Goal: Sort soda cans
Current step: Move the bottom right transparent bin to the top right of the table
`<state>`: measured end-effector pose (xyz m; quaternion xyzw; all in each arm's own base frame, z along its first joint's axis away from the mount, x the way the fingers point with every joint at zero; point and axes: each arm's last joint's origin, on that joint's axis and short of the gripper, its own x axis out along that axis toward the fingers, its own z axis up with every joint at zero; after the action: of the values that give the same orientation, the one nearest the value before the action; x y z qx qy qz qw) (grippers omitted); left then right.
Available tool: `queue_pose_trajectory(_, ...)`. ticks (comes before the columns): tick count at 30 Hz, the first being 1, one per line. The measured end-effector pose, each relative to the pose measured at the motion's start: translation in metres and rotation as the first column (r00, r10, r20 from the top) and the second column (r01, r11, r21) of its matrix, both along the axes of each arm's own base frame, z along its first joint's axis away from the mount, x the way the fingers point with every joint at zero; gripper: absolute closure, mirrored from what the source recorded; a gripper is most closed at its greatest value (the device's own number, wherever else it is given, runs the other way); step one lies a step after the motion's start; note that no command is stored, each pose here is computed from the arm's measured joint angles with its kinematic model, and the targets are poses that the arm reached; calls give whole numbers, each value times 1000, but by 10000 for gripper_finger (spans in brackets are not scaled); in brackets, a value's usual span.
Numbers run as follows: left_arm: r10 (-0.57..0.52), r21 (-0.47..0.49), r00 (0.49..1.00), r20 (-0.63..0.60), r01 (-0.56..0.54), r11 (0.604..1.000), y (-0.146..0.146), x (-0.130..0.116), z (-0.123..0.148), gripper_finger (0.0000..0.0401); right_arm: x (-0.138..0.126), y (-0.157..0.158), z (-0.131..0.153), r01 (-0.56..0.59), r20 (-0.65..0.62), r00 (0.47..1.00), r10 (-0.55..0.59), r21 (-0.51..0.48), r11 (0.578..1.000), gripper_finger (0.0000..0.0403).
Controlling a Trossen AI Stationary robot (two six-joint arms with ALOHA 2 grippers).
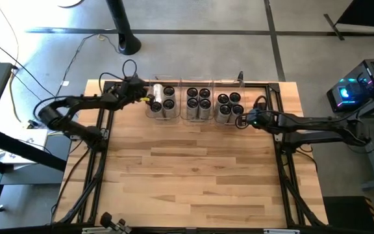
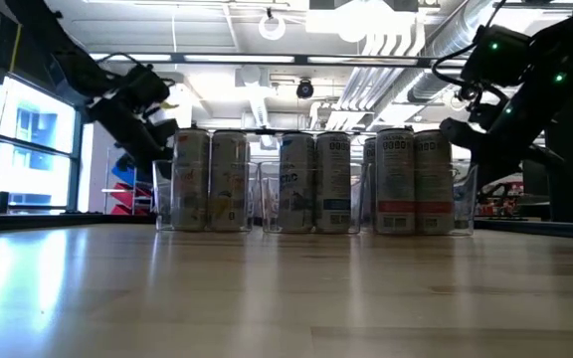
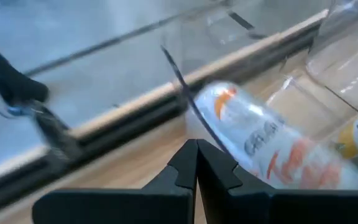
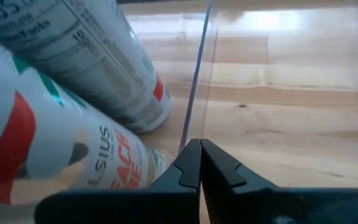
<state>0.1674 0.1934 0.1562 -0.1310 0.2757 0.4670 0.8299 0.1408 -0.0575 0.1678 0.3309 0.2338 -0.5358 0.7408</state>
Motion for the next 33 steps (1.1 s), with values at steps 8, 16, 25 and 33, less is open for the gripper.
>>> queue_pose_trajectory(8,-7,50,999,-37,9,999,-14,-14,27,401,7,-3,-5,-8,-24,1000,7,-21,1000,403)
queue_pose_trajectory(16,-19,32,998,-53,21,999,-30,-25,42,401,2,-1,9,-30,-44,999,27,-68,997,403)
queue_pose_trajectory(25,-106,28,994,-2,106,994,-72,-34,52,401,-15,17,48,-133,-66,990,127,-85,988,403)
queue_pose_trajectory(33,-279,37,947,158,277,960,-126,-41,34,401,2,65,44,-444,23,894,447,-78,893,403)
